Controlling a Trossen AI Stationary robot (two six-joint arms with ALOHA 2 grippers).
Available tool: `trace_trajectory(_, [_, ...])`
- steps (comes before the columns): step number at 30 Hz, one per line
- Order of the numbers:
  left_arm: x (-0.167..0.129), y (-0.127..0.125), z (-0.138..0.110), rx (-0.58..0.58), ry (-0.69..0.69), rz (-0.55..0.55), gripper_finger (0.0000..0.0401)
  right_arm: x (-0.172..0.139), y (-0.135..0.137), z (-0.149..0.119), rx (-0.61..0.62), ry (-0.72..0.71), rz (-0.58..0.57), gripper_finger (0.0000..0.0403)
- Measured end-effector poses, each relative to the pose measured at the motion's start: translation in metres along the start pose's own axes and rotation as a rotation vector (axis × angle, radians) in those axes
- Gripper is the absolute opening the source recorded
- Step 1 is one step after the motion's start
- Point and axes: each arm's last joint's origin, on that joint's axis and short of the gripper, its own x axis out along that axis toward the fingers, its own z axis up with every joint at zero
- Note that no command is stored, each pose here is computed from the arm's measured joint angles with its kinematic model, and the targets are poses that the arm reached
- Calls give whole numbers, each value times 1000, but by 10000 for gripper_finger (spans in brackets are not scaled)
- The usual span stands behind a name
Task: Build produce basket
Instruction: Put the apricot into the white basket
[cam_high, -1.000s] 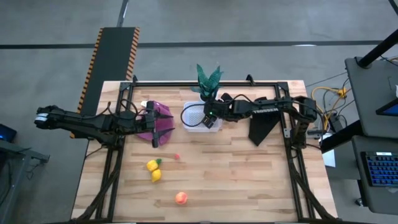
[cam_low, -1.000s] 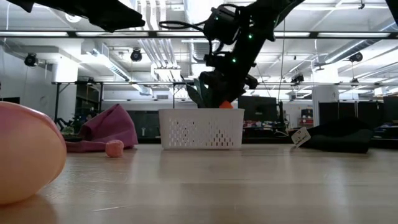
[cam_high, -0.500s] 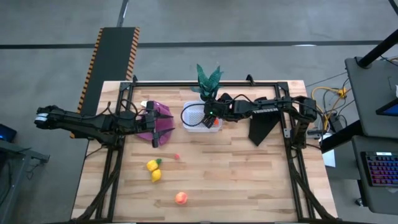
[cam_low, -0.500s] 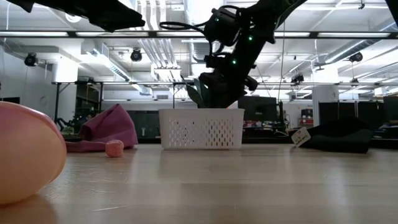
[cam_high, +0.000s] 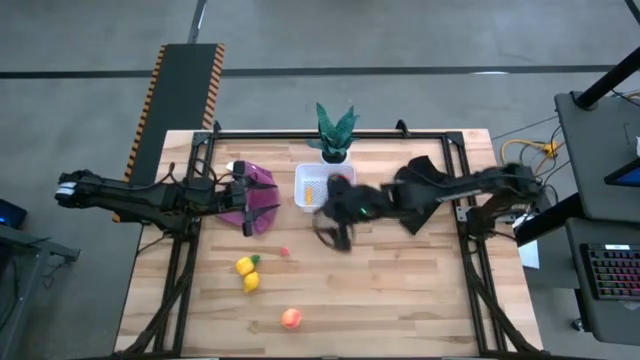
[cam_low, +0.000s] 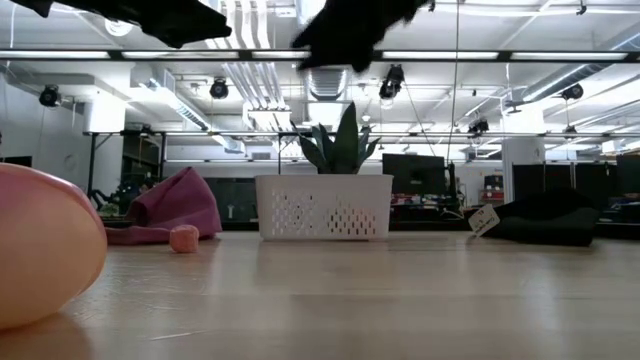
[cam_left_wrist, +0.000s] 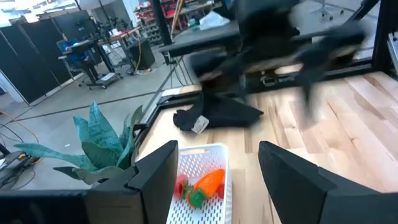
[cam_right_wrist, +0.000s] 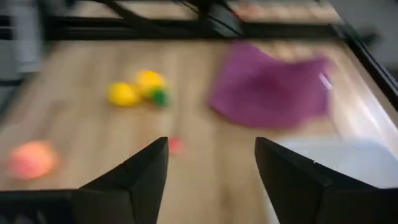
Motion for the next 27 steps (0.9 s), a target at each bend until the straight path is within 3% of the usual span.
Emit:
trace_trajectory(7, [-2, 1, 1, -5, -10, 2, 209, -63, 61, 1, -132, -109, 151, 211])
trace_trajectory(12, [-1, 0, 0, -6, 0, 0, 209, -105, 76, -33, -169, -178, 199, 198])
trace_trajectory(20, [-1, 0, 0, -6, 0, 1, 209, -122, 56, -100, -178, -458, 108, 172])
trace_trajectory(27, [0, 0, 0, -6, 1, 3, 209, -119, 11, -116, -155, -452, -71, 106])
